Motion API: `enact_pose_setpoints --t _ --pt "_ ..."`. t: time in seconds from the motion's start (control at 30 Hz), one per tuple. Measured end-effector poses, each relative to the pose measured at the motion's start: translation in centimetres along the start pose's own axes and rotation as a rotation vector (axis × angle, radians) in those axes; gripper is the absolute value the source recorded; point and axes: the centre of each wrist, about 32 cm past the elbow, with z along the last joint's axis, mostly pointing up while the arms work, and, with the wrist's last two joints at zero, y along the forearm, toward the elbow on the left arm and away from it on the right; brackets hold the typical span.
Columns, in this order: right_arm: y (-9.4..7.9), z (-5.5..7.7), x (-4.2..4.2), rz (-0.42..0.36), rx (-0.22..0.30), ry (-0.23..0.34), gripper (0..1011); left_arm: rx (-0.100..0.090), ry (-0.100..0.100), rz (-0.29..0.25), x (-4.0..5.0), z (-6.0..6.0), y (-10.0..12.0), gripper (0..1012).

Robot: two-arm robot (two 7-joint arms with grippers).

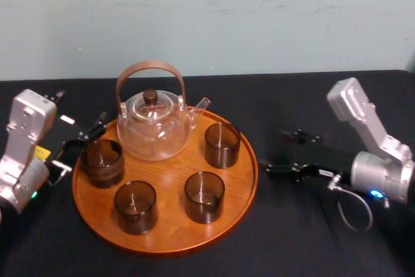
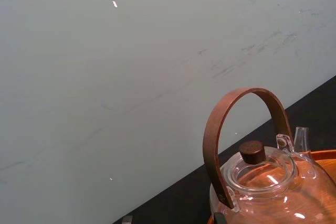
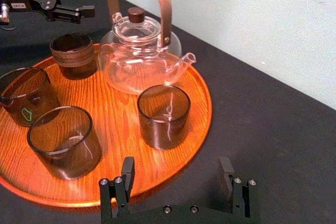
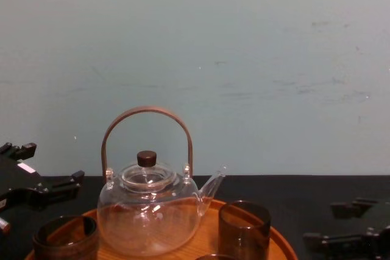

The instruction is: Pick up the glass from the table and place it on the tray.

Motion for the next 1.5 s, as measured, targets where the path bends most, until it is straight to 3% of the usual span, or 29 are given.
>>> enact_pose_setpoints --t 0.13,0.37,0.5,0.83,1.07,1.5 --pt "-1.5 -0.3 0.04 -0.037 0.013 0.004 1003 0.0 0.0 0.0 0.0 0.0 0.0 1001" --pt "-2.6 -0.9 -0.22 -0.135 0.065 0.017 1003 0.0 0.0 0.0 0.0 0.0 0.0 1001" --pt "-2.9 -1.4 -0.86 -0.226 0.12 0.035 1003 0.0 0.0 0.0 0.0 0.0 0.0 1001" --pt "-2.9 -2.8 -2.08 -0.4 0.185 0.086 1003 0.0 0.0 0.0 0.0 0.0 0.0 1001" --pt "-2.5 -3.3 -2.36 -0.453 0.209 0.096 1003 0.0 0.0 0.0 0.0 0.0 0.0 1001" --pt "-1.7 -3.4 -2.46 -0.47 0.23 0.088 1003 0.0 0.0 0.0 0.0 0.0 0.0 1001"
